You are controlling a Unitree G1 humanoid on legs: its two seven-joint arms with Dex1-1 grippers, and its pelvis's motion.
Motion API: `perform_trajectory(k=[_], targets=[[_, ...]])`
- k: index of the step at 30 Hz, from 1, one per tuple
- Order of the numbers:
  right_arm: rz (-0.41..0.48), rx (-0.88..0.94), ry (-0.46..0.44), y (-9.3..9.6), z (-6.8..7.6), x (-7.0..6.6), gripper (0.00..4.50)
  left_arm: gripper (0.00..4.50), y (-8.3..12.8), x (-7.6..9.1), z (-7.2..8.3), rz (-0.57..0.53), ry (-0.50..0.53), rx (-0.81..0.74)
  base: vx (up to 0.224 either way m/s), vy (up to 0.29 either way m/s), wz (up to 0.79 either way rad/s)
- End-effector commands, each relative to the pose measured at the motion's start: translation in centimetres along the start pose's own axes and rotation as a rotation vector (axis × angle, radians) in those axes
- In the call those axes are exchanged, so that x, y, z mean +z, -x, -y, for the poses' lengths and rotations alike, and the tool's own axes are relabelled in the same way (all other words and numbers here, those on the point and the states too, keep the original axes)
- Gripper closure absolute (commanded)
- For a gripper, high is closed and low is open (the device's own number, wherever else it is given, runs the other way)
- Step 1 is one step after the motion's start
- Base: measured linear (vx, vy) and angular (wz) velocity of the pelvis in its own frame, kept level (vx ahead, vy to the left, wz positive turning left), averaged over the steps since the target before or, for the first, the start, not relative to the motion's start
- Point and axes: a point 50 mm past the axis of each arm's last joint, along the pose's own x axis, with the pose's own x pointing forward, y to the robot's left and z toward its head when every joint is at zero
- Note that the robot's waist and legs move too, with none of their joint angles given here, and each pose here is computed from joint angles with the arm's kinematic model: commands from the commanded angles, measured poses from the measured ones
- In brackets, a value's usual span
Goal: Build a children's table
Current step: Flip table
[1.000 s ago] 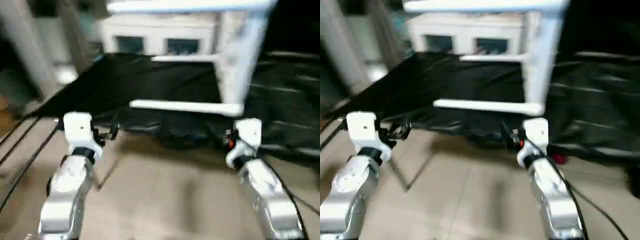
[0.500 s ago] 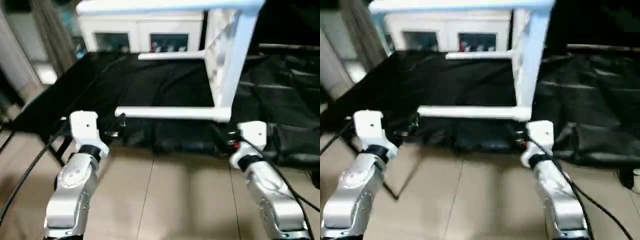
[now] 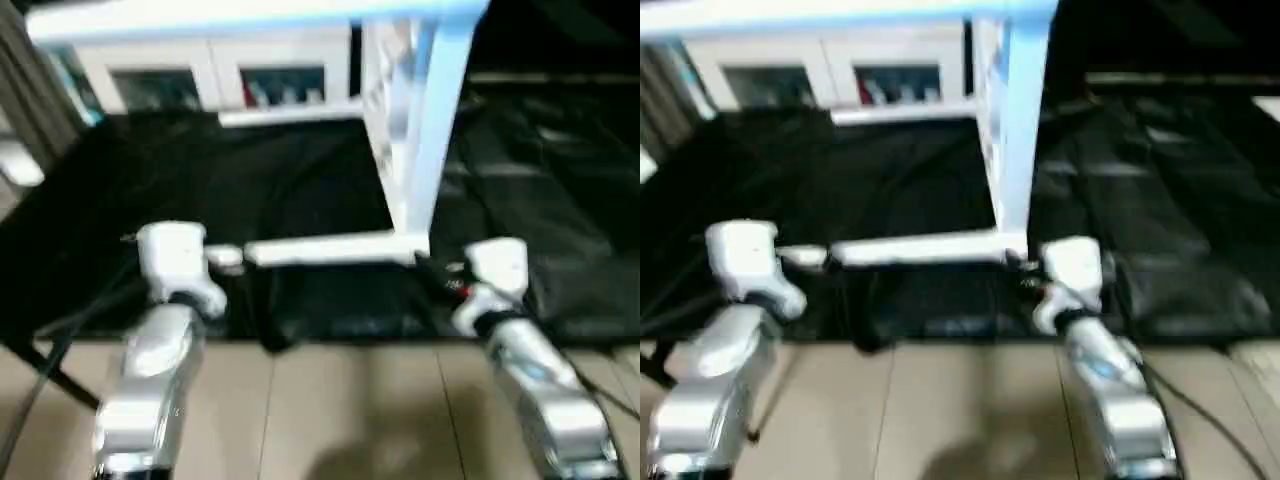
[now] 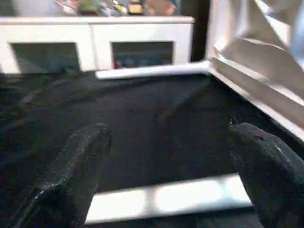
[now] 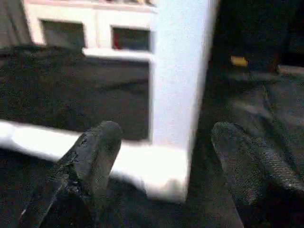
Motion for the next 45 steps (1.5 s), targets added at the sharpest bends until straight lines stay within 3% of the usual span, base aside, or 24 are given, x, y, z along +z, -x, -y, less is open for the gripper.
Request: perform_trajectory(k=[1, 4, 8, 12, 15, 19, 23, 25, 26, 32, 37, 40, 45], targets=[[0.026, 0.099, -0.008, -0.4, -1.5, 0.5, 1.03, 0.11, 0.2, 0.2, -1.0, 0.004, -0.026, 0.024, 0.141, 0.060, -0.04], [0.040, 0.281, 0.005, -0.1, -2.9, 0.8, 1.03, 0.11, 0.2, 1.3, -0.9, 0.063, -0.077, -0.019, 0.162, 0.051, 0.03], [0.029, 0.375, 0.026, 0.4, -3.3, 0.8, 1.01, 0.05, 0.5, 2.2, -0.6, 0.119, -0.195, -0.101, 0.038, 0.005, 0.01], [0.052, 0.408, 0.035, 0.4, -2.9, 1.3, 1.01, 0.05, 0.9, 3.3, 0.1, 0.191, -0.522, -0.244, 0.000, 0.000, 0.00], [0.065, 0.412, 0.030, 0.0, -2.8, 1.4, 1.01, 0.05, 0.5, 4.4, 0.1, 0.245, -0.626, -0.243, -0.049, -0.017, 0.09], [0.078, 0.448, 0.081, -0.9, -2.7, 1.7, 1.01, 0.05, -1.2, 6.9, 0.6, 0.363, -0.880, -0.264, -0.102, -0.020, 0.15], [0.122, 0.460, 0.084, -1.7, -2.4, 2.7, 1.01, 0.05, -3.0, 9.1, 1.1, 0.451, -1.043, -0.247, -0.037, -0.009, 0.04], [0.132, 0.462, 0.083, -1.8, -2.3, 2.9, 1.01, 0.05, -3.3, 9.5, 1.1, 0.464, -1.065, -0.238, 0.000, 0.000, 0.00], [0.158, 0.459, 0.096, -2.4, -2.1, 3.3, 1.01, 0.05, -4.7, 11.1, 1.1, 0.511, -1.118, -0.203, 0.000, 0.000, 0.00], [0.189, 0.449, 0.109, -3.0, -1.9, 3.8, 1.01, 0.05, -6.6, 14.2, 1.3, 0.623, -1.183, -0.148, 0.000, 0.000, 0.00], [0.202, 0.454, 0.101, -2.9, -2.0, 3.8, 1.01, 0.05, -7.2, 15.7, 1.9, 0.722, -1.216, -0.118, 0.000, 0.000, 0.00], [0.240, 0.485, 0.035, -2.5, -2.4, 4.2, 1.01, 0.05, -7.5, 16.9, 2.2, 0.812, -1.236, -0.082, 0.000, 0.000, 0.00], [0.269, 0.532, 0.016, -2.0, -2.8, 4.6, 1.01, 0.05, -8.6, 16.9, 1.6, 0.761, -1.265, -0.071, 0.000, 0.000, 0.00]])
